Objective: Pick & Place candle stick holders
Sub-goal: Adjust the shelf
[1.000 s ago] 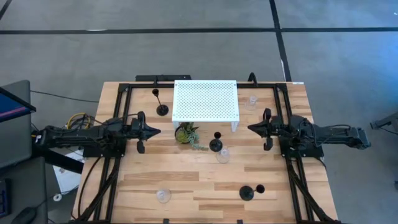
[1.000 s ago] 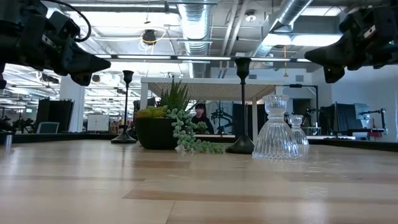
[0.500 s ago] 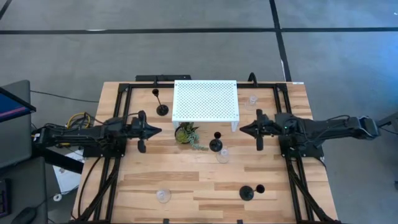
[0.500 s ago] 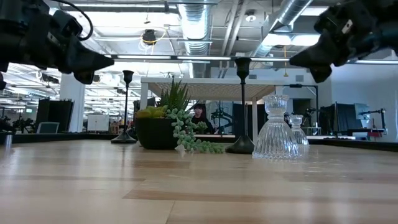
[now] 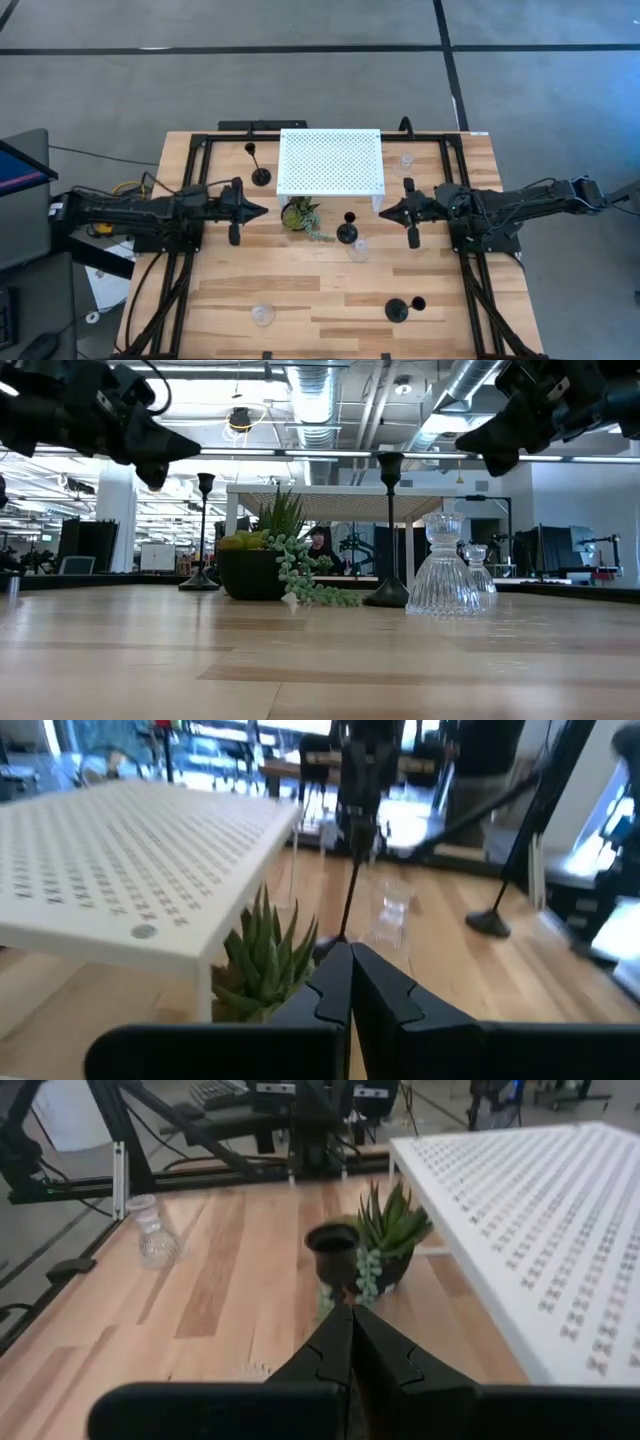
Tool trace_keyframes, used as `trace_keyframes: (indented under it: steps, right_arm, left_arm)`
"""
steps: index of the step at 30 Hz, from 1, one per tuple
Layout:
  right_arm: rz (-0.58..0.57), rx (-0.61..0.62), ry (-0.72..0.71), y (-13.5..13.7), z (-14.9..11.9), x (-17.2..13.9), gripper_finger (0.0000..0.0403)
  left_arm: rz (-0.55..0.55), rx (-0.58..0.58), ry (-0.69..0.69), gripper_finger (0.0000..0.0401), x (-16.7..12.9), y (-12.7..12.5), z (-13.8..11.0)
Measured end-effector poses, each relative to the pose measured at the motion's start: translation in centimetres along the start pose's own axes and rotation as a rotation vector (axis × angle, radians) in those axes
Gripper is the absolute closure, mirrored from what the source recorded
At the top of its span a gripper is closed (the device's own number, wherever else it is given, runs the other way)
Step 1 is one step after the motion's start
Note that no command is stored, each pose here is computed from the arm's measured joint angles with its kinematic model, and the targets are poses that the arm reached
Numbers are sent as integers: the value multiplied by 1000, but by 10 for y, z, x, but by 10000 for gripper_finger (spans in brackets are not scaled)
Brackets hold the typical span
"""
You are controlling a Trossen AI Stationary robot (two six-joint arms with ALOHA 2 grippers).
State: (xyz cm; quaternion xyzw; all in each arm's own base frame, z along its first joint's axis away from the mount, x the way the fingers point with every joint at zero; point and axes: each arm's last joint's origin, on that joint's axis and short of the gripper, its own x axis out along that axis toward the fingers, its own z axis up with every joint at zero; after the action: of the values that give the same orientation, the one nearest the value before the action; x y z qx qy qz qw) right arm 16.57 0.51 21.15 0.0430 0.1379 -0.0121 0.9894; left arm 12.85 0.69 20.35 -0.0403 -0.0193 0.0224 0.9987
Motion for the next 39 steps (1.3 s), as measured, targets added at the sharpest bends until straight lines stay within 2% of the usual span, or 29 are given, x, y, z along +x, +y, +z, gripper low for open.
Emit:
trace_keyframes:
  steps: [3, 9, 24, 27, 32, 39]
  right_arm:
    - [-5, 52, 36, 0, -4, 4, 403]
    - [12, 55, 119, 0, -15, 19, 403]
    - [38, 72, 107, 6, -24, 46, 398]
    - [39, 61, 102, 6, -26, 51, 383]
    - [41, 59, 72, 7, -28, 62, 334]
    - [39, 156, 119, 10, -22, 80, 266]
  left_arm:
    - [-5, 1, 32, 395, 7, 0, 2]
    - [-4, 1, 40, 394, 14, 0, 3]
    - [-4, 2, 35, 393, 14, 0, 3]
    - [-4, 2, 35, 393, 14, 0, 3]
    - [-4, 2, 34, 391, 14, 0, 3]
    - [-4, 2, 34, 389, 14, 0, 3]
